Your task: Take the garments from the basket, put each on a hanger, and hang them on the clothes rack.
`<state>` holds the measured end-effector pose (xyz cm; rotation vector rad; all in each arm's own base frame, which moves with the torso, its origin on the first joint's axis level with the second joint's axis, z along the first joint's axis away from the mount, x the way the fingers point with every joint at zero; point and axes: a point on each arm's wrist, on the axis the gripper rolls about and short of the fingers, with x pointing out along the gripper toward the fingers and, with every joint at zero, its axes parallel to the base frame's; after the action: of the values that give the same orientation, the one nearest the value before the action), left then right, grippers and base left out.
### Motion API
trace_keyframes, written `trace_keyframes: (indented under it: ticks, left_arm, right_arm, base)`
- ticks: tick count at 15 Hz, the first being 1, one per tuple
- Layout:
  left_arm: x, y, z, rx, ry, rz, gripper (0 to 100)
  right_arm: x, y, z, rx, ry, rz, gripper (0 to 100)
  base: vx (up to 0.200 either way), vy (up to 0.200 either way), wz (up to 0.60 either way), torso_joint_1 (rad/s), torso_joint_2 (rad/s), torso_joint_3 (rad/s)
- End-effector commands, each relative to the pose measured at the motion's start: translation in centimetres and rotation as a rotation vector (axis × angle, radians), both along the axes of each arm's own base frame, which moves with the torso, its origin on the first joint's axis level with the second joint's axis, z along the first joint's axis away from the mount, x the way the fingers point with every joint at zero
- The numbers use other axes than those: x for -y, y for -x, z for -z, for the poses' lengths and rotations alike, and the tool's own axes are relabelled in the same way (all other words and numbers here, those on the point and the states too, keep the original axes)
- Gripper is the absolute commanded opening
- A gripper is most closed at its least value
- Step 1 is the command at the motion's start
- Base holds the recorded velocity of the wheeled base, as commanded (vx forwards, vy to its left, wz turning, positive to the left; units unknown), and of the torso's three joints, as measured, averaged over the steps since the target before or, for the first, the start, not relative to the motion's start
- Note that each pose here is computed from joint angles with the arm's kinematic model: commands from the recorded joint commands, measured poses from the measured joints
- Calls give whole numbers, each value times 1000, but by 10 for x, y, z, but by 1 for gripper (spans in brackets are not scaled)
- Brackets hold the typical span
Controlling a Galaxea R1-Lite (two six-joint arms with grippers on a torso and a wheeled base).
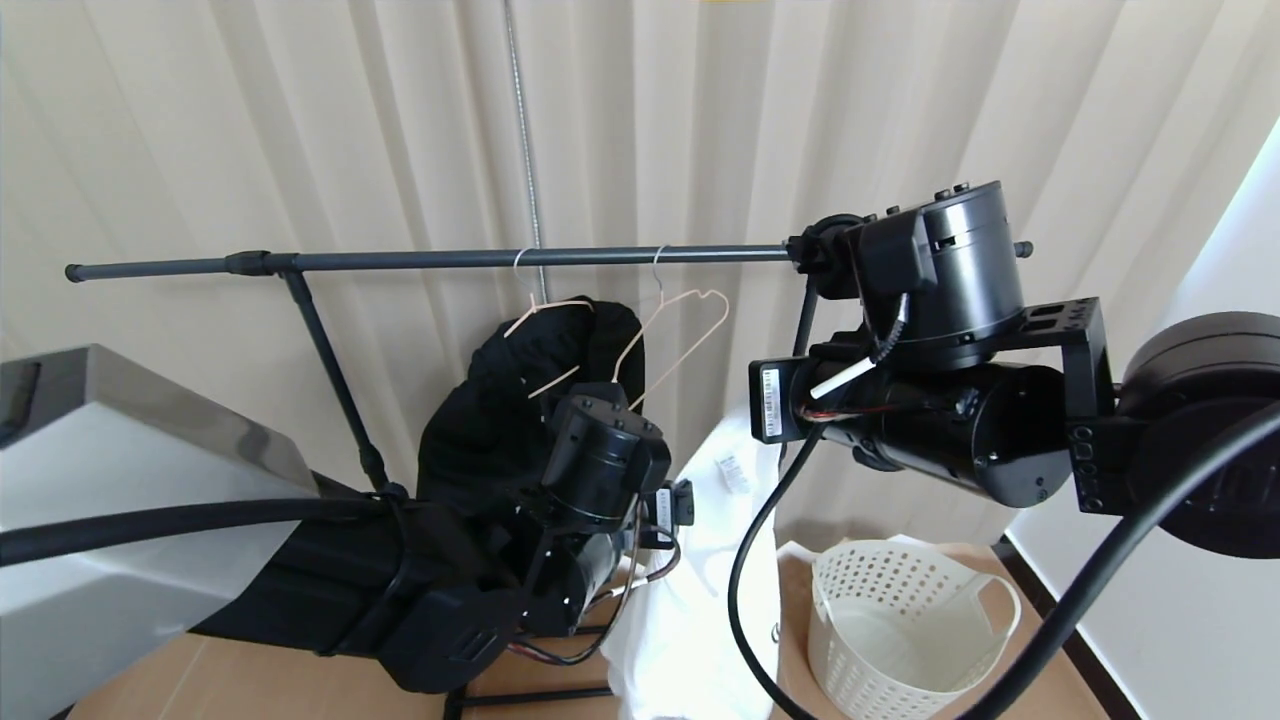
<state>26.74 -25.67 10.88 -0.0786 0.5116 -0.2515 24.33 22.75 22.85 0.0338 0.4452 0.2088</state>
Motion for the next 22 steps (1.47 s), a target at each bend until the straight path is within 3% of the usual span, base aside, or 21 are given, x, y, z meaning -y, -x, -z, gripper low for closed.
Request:
trace_keyframes:
  ticks: [1, 3, 14, 15, 17, 20, 22]
  left_arm:
    - [-5, -7, 6, -11, -9, -25, 100]
    - [-11, -16, 16, -30, -26, -51, 100]
    - [-20, -18, 42, -94, -73, -81, 100]
    - [-22, -16, 43, -96, -82, -85, 0]
    - [-25, -8, 29, -69, -70, -93, 0]
    - [-33, 5, -11, 13, -16, -76, 0]
    - [-40, 11, -33, 67, -18, -57, 0]
  right_arm:
    - [7, 12, -8, 15, -9, -14, 0]
    - [16, 21, -9, 27, 32, -38, 0]
    - [33, 34, -25, 71, 30, -47, 0]
    - [36, 31, -25, 70, 31, -32, 0]
    - [42, 24, -23, 70, 62, -9, 0]
    - [51, 9, -16, 55, 113, 31, 0]
    - [52, 4, -9, 40, 133, 42, 0]
  base:
    - [0, 0, 0, 0, 0, 0]
    - [0, 0, 0, 0, 0, 0]
    - [0, 0, 0, 0, 0, 0]
    - [0, 0, 0, 0, 0, 0]
    - [0, 0, 0, 0, 0, 0]
    - [0, 0, 0, 0, 0, 0]
    - [0, 0, 0, 0, 0, 0]
